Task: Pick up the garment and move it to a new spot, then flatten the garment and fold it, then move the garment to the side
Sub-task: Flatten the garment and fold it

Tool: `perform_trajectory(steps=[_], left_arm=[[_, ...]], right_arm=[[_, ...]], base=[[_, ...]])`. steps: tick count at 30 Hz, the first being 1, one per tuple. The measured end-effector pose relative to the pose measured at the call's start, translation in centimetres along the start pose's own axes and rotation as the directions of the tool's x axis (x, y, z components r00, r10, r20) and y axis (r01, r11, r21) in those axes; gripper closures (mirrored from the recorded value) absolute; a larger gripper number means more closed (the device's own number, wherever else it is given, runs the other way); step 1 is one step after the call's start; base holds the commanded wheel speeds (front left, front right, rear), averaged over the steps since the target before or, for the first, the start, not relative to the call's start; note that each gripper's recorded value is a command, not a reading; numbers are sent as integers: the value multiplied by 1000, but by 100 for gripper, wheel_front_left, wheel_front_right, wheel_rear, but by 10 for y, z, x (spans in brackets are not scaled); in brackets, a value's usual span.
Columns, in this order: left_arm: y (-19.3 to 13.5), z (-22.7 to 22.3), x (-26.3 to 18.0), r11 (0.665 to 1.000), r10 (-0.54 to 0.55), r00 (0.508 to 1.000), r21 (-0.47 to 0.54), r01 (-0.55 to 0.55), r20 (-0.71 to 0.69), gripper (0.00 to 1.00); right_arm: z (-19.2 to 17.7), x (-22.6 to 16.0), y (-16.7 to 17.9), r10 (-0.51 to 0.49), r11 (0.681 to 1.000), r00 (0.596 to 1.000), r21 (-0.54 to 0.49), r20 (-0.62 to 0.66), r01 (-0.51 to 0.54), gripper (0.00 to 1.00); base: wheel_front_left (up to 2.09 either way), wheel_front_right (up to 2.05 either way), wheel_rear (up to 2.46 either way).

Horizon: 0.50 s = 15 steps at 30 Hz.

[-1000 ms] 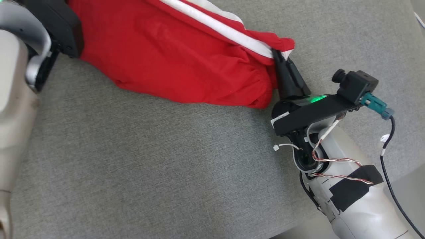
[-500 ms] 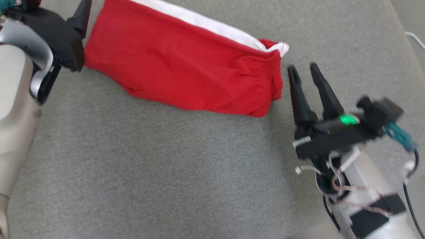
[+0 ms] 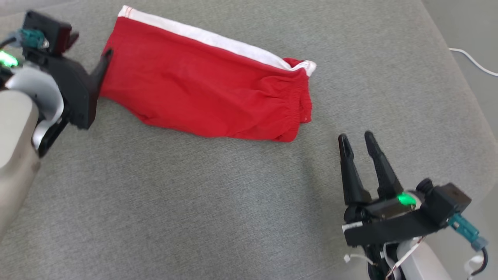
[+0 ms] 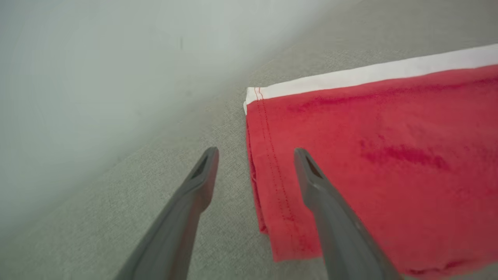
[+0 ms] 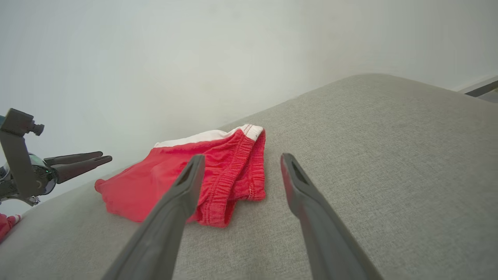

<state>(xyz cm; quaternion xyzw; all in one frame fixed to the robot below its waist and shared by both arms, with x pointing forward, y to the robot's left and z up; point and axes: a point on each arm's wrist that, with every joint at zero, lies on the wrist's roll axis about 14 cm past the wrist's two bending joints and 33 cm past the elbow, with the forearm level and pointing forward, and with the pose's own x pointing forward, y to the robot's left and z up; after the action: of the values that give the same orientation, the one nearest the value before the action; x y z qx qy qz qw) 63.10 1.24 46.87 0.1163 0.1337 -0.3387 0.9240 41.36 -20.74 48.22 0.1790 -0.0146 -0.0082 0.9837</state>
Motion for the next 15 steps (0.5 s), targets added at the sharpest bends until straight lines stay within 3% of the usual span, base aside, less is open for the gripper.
perform_trajectory(steps=[8, 13, 15], left_arm=[[-10, -45, -6, 999, -49, 974, -23, 45, -220, 0], [-20, -57, -6, 996, -82, 959, -67, 66, -270, 0], [-24, -58, -4, 988, -100, 960, -141, 64, -262, 0]], right_arm=[[1, -9, -2, -23, 1000, 1000, -3, 1, 23, 0], [1, -9, -1, -23, 1000, 1000, -6, 2, 23, 0], [1, -9, 0, -21, 1000, 1000, -6, 2, 21, 0]], base=[[0, 0, 0], [0, 0, 0], [0, 0, 0]])
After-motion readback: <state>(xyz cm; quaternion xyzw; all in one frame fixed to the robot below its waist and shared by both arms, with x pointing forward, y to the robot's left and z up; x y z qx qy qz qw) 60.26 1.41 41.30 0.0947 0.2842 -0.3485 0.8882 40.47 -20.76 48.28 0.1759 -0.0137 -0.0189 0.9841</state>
